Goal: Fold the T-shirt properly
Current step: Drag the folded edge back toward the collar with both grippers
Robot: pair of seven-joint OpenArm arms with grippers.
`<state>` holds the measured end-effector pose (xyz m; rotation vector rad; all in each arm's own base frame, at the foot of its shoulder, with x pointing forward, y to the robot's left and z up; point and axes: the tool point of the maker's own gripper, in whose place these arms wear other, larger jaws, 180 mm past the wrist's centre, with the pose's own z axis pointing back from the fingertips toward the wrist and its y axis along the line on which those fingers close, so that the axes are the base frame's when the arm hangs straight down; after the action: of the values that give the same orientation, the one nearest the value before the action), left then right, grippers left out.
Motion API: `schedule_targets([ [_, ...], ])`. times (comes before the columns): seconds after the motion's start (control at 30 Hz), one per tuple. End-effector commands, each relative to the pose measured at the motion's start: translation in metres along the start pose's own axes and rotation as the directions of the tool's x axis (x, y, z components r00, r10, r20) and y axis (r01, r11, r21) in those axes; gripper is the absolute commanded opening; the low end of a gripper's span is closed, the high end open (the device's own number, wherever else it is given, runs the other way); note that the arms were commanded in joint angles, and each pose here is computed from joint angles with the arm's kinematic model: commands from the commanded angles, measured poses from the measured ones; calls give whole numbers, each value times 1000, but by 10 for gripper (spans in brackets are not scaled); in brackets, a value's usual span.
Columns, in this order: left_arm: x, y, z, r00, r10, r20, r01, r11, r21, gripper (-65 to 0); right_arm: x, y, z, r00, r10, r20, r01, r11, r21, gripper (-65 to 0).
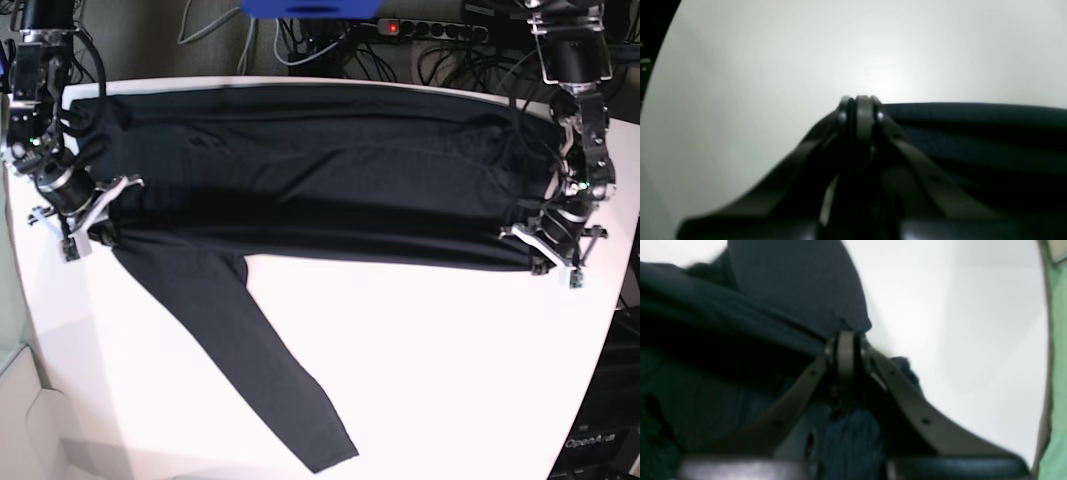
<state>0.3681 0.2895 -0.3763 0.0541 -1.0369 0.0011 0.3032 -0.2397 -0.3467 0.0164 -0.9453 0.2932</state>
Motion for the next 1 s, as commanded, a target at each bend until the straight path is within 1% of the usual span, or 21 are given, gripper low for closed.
schedule_targets([
  [0.0, 24, 8, 2, 998, -17, 67, 16, 1000, 19, -650, 23, -7, 6, 997, 31, 69, -30, 999, -18, -650],
  [0.2, 17, 4, 10, 998, -32, 59, 32, 999, 11, -650, 20, 5, 17, 996, 54, 71, -54, 999, -2, -650],
  [0.37, 3, 2, 20, 998, -44, 37, 43, 999, 7, -650, 6, 9, 21, 998, 52, 38, -52, 999, 9, -650],
  [0.5, -8, 11, 28, 999, -37, 19, 36, 999, 27, -650, -2, 12, 23, 999, 49, 21, -50, 999, 15, -650],
  [0.73, -25, 12, 31, 999, -38, -18, 39, 999, 26, -650, -14, 15, 26, 999, 45, -7, -45, 999, 23, -650],
  [0.87, -27, 10, 31, 999, -40, -24, 41, 999, 21, -650, -20, 18, 28, 999, 45, -20, -44, 999, 31, -650],
  [0.97, -38, 10, 33, 997, -40, -66, 42, 999, 20, -650, -27, 29, 31, 996, 79, -34, -76, 993, 91, -650],
])
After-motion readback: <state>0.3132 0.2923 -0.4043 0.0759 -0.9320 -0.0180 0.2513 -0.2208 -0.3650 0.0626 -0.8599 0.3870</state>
